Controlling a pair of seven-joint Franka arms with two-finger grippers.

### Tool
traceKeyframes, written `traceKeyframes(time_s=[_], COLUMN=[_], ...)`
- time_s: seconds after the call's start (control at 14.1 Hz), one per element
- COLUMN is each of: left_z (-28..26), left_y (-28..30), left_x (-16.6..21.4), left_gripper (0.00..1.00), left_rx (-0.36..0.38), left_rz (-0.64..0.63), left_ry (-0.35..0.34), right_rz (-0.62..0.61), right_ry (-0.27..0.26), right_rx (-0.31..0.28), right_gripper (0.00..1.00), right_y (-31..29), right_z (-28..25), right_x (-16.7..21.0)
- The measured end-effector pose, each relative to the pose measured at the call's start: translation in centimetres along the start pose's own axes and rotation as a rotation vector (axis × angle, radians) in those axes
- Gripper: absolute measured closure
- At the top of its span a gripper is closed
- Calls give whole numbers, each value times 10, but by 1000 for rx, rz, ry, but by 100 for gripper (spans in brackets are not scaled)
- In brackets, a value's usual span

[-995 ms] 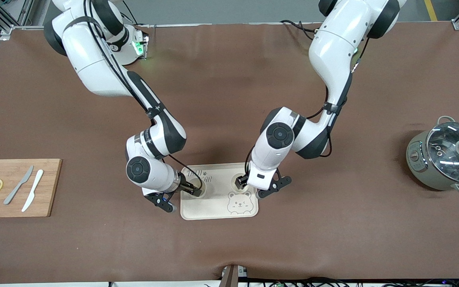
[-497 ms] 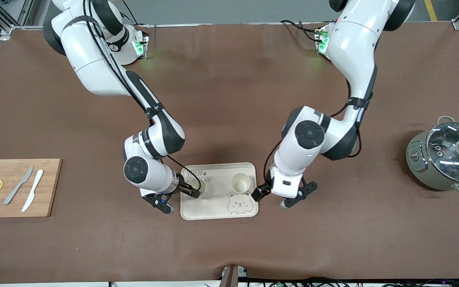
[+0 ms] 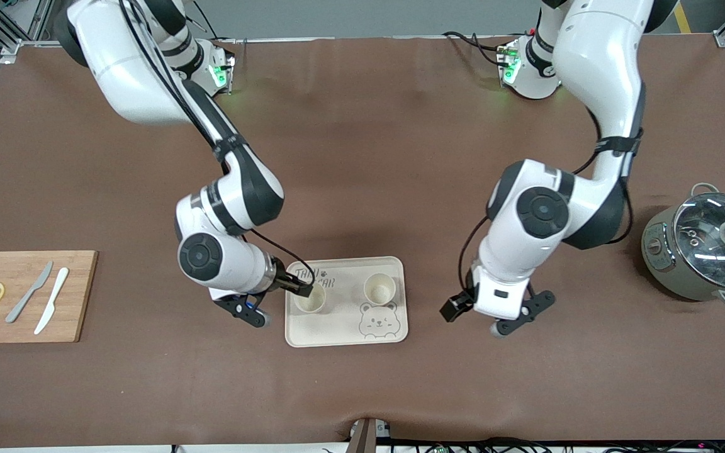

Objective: Place white IKEA cup upright on tray with both arms

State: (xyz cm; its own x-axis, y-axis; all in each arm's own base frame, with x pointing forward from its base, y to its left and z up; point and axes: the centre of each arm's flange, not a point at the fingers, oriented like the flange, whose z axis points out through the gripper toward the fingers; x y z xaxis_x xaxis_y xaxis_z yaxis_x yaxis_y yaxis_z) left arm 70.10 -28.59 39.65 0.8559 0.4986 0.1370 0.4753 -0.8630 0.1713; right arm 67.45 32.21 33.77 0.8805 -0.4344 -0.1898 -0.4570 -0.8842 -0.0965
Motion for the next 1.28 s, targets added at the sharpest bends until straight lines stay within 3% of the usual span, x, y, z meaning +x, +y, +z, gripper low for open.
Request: traceKeyframes(time_s=[0.28,0.71,0.85,1.07,1.28], left_z=[-40,-108,-127,-151,-174], left_y=[-41,-112,-133,-151,-170], left_x=[27,72,81,86,92], left_gripper=[0,0,0,0,0], left_rx=[48,93,102,110,114], left_rz=[134,312,358,411,449], left_ry=[-24,-57,-68,-81,-86], right_rz=[-15,-166,-228,-300,-372], right_ry=[-22,-56,-57,-12,7], right_rx=[-47,-115,-123,-165,-160], right_gripper=[0,0,0,0,0], right_y=[23,97,135,194,260], right_z=[-95,-232,-265,-293,-316], right_x=[-27,-67,-62,-47,-24])
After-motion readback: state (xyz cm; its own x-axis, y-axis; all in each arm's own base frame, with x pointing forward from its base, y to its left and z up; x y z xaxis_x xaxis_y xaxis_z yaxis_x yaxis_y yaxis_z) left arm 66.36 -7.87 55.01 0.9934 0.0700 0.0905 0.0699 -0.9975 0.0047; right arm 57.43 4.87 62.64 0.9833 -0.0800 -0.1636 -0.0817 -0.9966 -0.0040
